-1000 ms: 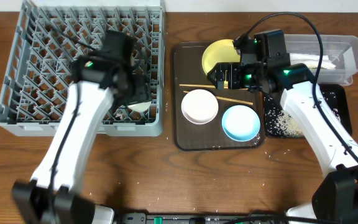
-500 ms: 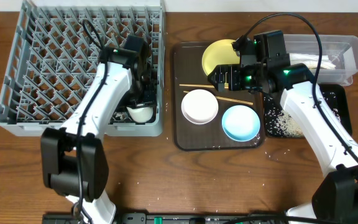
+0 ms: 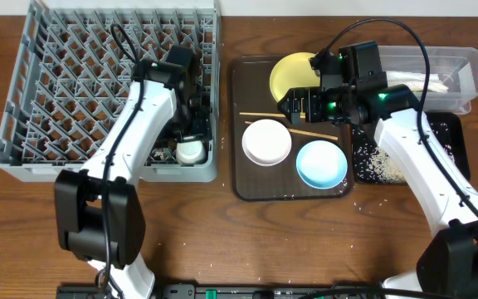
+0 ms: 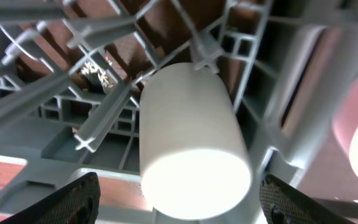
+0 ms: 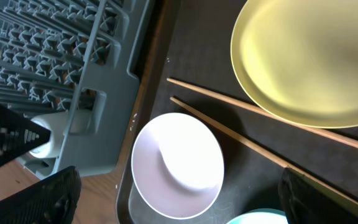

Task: Sort waste into correct bins and load items into the dishwasher
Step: 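Reach left gripper to the pink bowl on the brown tray and grasp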

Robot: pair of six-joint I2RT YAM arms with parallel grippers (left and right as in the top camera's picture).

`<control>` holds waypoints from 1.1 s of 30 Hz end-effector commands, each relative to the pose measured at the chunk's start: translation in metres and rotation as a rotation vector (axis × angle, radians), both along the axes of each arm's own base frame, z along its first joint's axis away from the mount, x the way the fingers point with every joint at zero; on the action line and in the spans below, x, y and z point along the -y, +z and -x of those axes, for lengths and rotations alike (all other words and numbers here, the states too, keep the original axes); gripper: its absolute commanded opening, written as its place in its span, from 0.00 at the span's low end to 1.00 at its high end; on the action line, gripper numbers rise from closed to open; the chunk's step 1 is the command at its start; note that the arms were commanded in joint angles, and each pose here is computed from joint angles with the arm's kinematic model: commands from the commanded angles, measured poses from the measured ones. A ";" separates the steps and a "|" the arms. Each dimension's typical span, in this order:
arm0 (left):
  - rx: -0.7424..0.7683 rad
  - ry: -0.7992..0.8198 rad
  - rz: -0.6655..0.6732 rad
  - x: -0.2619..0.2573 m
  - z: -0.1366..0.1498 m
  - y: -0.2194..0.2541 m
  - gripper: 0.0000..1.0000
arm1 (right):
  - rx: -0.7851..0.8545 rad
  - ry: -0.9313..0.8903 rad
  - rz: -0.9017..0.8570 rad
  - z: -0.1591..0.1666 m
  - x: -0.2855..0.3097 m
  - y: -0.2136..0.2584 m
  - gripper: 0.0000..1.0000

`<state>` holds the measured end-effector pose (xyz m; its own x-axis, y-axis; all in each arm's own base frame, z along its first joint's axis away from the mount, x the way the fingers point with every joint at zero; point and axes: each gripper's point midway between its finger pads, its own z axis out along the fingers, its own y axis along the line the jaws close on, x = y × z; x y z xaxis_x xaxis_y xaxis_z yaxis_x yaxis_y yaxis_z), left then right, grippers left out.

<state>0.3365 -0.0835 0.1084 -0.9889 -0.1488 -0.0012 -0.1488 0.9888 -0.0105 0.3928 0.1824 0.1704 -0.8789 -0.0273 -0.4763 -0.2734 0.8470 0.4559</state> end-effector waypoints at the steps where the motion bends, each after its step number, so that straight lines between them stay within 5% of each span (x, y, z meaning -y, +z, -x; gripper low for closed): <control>1: 0.136 -0.120 0.087 0.019 -0.008 0.049 0.83 | 0.035 -0.008 -0.003 -0.002 0.006 0.013 0.99; 8: 0.307 -0.421 0.190 0.086 0.002 0.089 0.84 | 0.096 -0.145 -0.039 -0.003 0.050 0.055 0.99; 18: 0.298 -0.531 0.117 0.134 -0.017 0.028 0.84 | 0.191 -0.653 0.116 0.058 0.188 0.123 0.99; 25: 0.309 -0.562 0.108 0.150 -0.046 -0.016 0.84 | 0.237 -0.688 0.126 0.087 0.195 0.143 0.99; 33: 0.217 -0.566 0.085 0.150 -0.047 -0.067 0.84 | 0.188 -0.684 0.137 0.090 0.194 0.132 0.99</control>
